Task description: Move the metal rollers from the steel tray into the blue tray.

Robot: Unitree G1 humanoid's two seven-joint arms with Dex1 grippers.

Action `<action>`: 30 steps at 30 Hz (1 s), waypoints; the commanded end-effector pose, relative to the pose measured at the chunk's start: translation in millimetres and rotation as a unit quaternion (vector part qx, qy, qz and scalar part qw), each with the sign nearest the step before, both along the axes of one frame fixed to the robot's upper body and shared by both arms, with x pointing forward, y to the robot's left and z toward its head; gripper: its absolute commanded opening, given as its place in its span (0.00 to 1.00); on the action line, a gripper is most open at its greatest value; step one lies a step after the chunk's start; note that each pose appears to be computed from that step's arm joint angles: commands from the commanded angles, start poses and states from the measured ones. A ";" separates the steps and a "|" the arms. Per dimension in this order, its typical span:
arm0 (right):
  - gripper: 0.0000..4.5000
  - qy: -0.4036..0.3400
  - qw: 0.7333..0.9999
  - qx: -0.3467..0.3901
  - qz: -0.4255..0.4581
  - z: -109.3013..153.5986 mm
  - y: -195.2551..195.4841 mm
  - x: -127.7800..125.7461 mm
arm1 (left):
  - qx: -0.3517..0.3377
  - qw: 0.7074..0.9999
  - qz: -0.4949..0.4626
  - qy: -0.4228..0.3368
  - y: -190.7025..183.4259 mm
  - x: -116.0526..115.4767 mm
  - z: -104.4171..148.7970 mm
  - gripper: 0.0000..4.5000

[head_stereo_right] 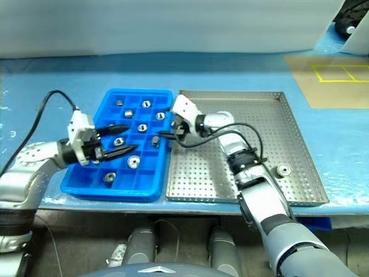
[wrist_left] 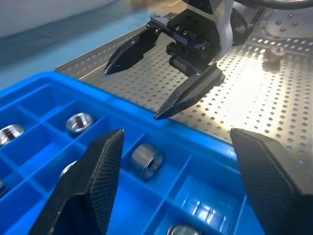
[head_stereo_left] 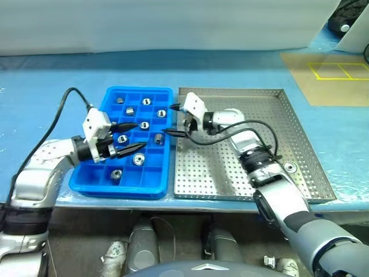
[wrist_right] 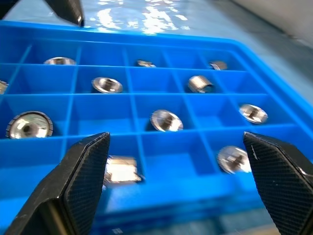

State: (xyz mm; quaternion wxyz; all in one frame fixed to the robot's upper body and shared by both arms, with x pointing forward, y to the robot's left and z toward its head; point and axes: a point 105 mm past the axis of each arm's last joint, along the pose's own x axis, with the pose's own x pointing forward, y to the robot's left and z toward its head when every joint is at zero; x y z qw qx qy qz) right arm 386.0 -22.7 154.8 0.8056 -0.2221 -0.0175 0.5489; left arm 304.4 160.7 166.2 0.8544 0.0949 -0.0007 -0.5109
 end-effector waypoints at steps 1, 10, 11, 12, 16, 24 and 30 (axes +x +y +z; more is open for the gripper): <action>0.99 -0.021 0.998 0.016 -0.053 13.2 -27.6 2.7 | 0.001 0.999 -0.049 -0.016 -18.2 10.1 3.4 0.82; 0.99 -0.009 0.979 0.007 -0.203 2.9 -108.9 -19.0 | -0.023 0.985 -0.172 -0.009 -79.4 27.0 -4.6 0.82; 0.99 -0.006 0.976 0.005 -0.218 1.5 -116.3 -23.6 | -0.026 0.982 -0.188 -0.007 -86.9 26.7 -6.1 0.82; 0.99 -0.005 0.971 0.005 -0.237 0.8 -125.1 -28.0 | -0.030 0.978 -0.205 -0.004 -95.1 26.4 -7.6 0.82; 0.99 0.001 0.952 0.001 -0.305 -1.9 -155.2 -44.1 | -0.037 0.966 -0.255 0.001 -119.8 26.6 -12.2 0.82; 0.99 0.009 0.900 -0.019 -0.436 -14.4 -226.3 -62.5 | -0.056 0.952 -0.300 0.007 -143.5 18.2 -19.4 0.82; 0.99 0.034 0.889 -0.030 -0.455 -29.1 -240.7 -70.2 | -0.062 0.952 -0.299 0.015 -143.1 13.7 -26.5 0.82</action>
